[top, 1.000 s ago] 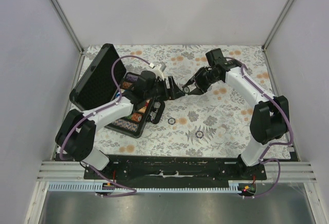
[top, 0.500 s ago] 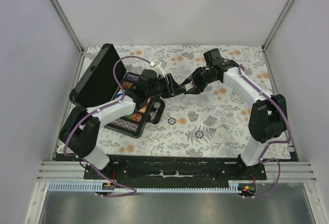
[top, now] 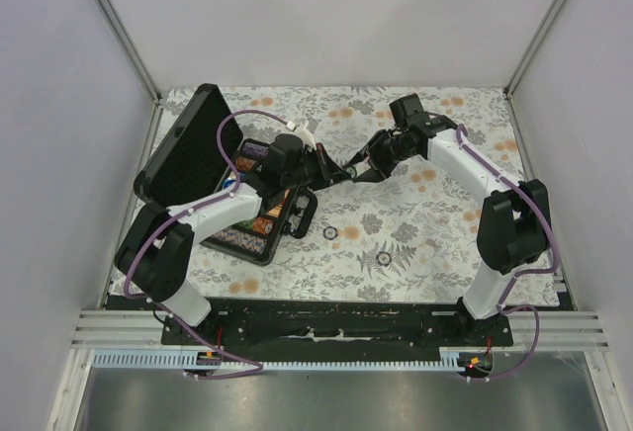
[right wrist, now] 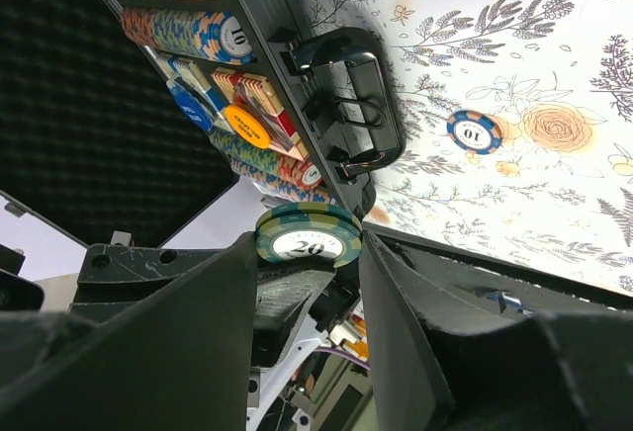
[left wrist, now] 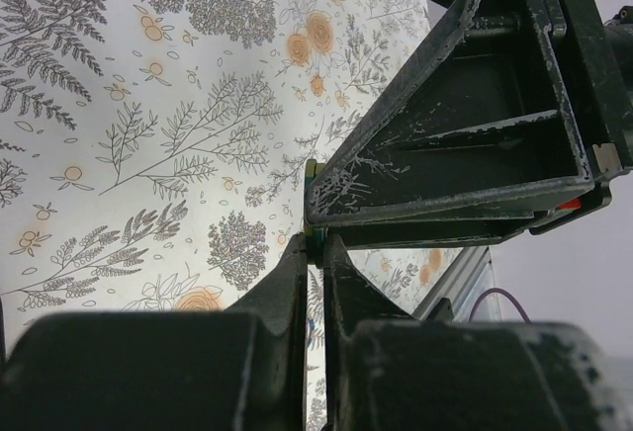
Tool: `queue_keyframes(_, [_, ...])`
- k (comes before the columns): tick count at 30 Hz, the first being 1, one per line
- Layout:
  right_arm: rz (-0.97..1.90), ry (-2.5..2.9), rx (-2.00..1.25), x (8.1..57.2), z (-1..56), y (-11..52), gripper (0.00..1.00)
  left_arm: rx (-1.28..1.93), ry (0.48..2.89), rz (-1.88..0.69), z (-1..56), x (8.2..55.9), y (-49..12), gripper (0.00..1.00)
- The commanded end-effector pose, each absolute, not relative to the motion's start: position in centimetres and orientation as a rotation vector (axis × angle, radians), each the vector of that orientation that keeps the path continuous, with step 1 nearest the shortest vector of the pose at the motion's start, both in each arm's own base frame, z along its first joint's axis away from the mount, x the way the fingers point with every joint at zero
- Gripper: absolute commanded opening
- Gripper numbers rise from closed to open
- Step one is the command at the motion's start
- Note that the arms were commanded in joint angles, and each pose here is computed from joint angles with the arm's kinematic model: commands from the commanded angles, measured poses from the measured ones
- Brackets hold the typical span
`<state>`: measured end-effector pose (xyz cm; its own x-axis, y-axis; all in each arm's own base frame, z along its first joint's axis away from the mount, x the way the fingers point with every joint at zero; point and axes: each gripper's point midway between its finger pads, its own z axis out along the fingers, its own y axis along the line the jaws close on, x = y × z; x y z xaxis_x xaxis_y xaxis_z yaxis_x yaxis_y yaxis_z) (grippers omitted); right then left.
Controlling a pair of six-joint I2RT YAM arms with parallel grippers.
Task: Pack up texas hold em set
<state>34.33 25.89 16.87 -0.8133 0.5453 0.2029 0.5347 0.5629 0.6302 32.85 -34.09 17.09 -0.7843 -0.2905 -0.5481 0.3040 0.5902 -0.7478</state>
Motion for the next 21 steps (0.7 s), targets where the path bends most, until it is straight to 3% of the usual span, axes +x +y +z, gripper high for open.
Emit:
queue_keyframes(1, [1.107,2.777,0.901,33.7,16.9,26.2,0.33,0.012,2.081,-1.228,20.0,33.8,-34.8,0.02])
queue_keyframes(3, [1.102,2.78,0.892,33.6,16.8,26.1,0.42,0.019,2.079,-1.227,20.1,33.7,-34.8,0.02])
queue_keyframes(6, [1.066,2.771,0.841,33.7,17.0,25.7,0.69,0.035,2.089,-1.211,19.7,33.5,-34.6,0.02])
queue_keyframes(7, [1.044,2.764,0.817,33.8,17.2,25.5,0.74,0.038,2.097,-1.193,19.5,33.4,-34.3,0.02])
queue_keyframes(13, [0.993,2.741,0.73,34.1,17.9,24.5,0.86,0.13,2.173,-0.94,17.7,32.4,-30.8,0.02])
queue_keyframes(21, [0.855,2.71,0.693,34.1,17.4,21.1,0.86,0.279,2.38,-0.295,16.6,29.3,-20.1,0.02])
